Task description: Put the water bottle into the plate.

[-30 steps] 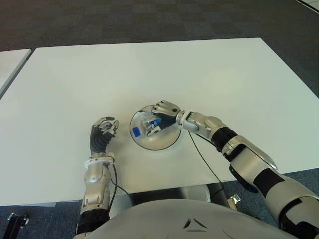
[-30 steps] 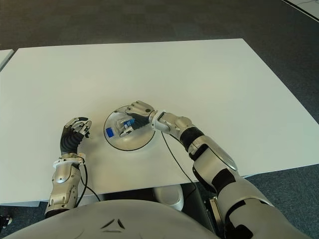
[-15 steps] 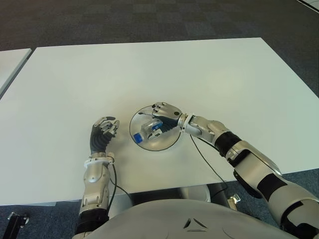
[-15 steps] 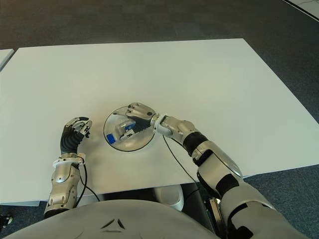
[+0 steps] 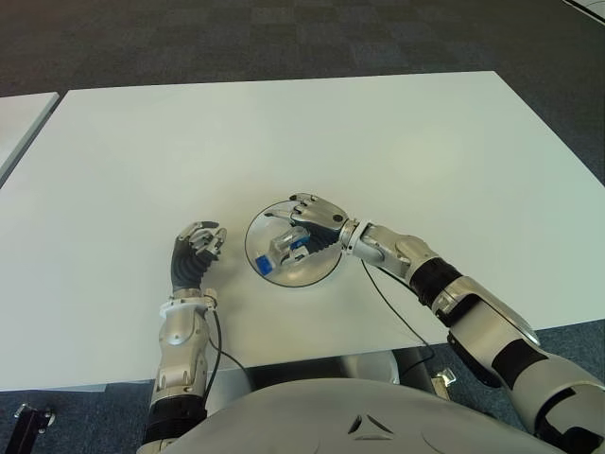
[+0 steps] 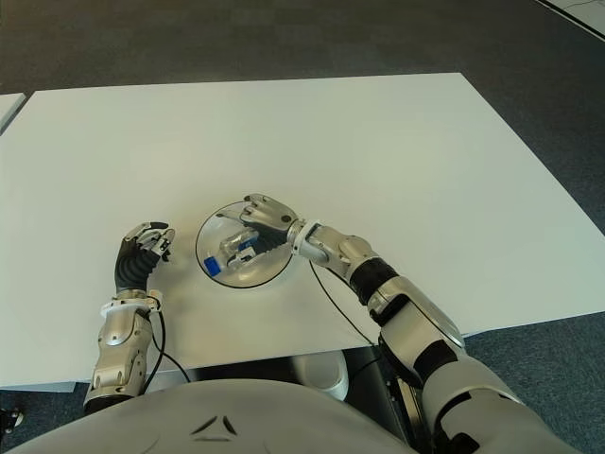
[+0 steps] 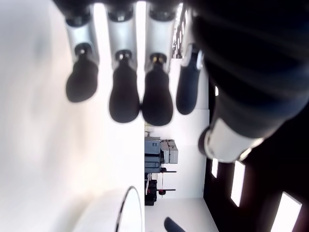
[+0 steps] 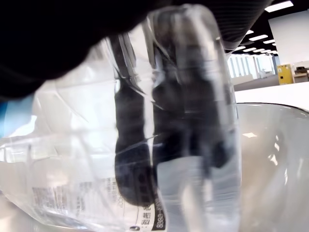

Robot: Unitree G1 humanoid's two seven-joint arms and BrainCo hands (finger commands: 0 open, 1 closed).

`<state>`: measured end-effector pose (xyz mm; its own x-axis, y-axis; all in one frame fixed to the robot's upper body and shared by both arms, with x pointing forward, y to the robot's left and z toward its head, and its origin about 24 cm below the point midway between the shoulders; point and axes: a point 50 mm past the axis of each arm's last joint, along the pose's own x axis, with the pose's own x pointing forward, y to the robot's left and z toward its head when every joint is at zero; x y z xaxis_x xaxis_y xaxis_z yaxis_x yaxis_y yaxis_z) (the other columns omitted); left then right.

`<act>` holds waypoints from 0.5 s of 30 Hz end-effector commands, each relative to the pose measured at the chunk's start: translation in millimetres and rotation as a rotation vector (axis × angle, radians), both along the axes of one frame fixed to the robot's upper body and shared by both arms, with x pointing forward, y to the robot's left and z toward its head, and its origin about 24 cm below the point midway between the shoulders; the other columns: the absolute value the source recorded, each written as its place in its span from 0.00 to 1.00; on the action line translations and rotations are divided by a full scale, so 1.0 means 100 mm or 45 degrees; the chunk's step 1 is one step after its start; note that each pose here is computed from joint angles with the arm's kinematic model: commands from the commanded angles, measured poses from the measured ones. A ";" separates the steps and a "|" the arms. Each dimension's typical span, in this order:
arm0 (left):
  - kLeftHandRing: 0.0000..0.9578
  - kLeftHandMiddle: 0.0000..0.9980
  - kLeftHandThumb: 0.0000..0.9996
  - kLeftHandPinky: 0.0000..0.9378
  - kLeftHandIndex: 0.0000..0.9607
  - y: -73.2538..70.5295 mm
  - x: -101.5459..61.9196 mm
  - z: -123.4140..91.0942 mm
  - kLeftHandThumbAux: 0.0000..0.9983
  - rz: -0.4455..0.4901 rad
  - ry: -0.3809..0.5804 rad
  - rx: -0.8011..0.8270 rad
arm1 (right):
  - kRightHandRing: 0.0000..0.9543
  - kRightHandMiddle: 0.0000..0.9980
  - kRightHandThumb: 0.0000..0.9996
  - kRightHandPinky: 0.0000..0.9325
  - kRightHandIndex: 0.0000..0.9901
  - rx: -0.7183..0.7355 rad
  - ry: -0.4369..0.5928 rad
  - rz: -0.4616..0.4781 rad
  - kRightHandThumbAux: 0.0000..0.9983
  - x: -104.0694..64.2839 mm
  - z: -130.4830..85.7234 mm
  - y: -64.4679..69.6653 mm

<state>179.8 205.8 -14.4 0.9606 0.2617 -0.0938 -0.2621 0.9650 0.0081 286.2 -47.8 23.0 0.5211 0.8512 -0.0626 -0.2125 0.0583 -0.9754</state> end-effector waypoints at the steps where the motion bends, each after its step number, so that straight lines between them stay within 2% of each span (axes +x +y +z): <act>1: 0.75 0.73 0.70 0.78 0.45 0.00 0.01 -0.01 0.72 0.008 -0.006 0.013 | 0.00 0.00 0.24 0.00 0.00 0.007 0.003 -0.024 0.11 -0.01 -0.01 -0.02; 15: 0.75 0.73 0.70 0.76 0.45 0.01 0.01 -0.01 0.72 -0.006 -0.003 0.001 | 0.00 0.00 0.24 0.00 0.00 0.041 -0.044 -0.037 0.13 -0.05 0.02 -0.04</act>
<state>182.1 205.3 -12.1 0.9631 0.2595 -0.0708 -0.2599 0.9656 0.0039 282.3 -50.7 23.7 0.5375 0.8425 -0.0357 -0.1924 0.0812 -0.9780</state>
